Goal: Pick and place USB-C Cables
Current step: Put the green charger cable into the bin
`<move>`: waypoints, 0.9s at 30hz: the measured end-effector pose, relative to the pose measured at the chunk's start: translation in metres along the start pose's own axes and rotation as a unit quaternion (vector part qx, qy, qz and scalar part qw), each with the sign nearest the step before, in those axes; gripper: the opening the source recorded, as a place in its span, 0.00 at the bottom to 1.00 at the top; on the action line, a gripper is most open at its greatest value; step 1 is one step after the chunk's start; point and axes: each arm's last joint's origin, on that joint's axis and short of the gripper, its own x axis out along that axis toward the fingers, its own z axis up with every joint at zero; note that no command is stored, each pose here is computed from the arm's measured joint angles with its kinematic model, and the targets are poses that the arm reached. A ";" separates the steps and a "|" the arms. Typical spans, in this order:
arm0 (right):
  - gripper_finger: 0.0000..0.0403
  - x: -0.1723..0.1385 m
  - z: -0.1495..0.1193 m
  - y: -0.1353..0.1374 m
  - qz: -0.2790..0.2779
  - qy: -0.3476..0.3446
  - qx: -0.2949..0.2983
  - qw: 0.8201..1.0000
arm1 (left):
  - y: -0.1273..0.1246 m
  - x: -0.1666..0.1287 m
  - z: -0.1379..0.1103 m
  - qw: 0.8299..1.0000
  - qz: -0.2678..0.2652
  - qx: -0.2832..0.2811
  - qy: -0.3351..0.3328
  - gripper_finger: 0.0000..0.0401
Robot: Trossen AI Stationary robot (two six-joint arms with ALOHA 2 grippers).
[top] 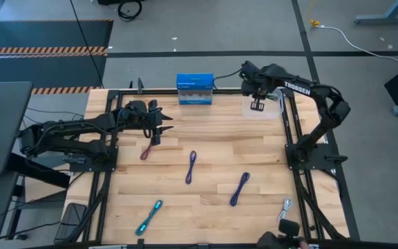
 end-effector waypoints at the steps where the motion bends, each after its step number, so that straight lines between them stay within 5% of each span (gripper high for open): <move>1: 0.06 0.003 -0.003 0.000 0.004 0.009 -0.009 1.000 | 0.000 0.000 0.000 1.000 0.000 0.000 0.000 0.39; 17: 0.05 0.037 -0.015 0.017 0.012 0.046 -0.100 0.994 | 0.000 0.000 0.000 1.000 0.000 -0.008 0.000 0.39; 27: 0.20 0.041 -0.015 0.020 0.032 0.033 -0.095 0.994 | 0.000 0.000 0.000 1.000 0.000 -0.008 0.000 0.39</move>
